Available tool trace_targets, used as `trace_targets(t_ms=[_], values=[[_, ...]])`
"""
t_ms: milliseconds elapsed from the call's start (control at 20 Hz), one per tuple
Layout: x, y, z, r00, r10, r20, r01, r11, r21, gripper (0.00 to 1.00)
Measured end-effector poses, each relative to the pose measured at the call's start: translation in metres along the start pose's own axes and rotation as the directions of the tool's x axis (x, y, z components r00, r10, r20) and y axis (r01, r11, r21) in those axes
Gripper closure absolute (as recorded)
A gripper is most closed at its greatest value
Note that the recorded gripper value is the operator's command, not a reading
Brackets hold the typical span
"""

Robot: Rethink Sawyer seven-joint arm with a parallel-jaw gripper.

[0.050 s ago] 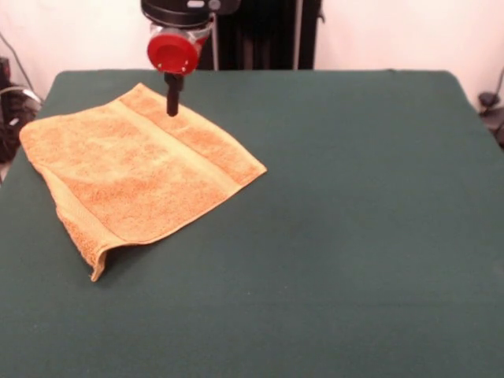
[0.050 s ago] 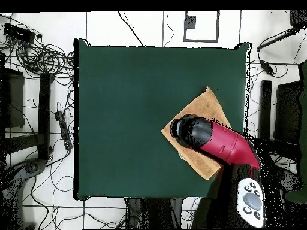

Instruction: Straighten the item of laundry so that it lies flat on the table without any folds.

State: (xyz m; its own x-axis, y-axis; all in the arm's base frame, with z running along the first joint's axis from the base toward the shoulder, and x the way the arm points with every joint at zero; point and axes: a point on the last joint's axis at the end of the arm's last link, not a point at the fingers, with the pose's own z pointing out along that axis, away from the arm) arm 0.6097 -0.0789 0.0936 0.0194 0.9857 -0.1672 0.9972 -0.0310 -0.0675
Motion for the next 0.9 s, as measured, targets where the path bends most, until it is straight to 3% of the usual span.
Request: trace_targets(t_ms=[200,400,900], values=[[0.016,0.002,-0.004,1.0,-0.02,-0.001,0.02,1.0,-0.008,0.0],[0.05,0.007,-0.01,0.999,-0.049,-0.015,0.049,0.999,-0.02,0.0],[0.067,0.017,0.013,0.999,-0.041,-0.017,0.04,0.997,-0.073,0.0]])
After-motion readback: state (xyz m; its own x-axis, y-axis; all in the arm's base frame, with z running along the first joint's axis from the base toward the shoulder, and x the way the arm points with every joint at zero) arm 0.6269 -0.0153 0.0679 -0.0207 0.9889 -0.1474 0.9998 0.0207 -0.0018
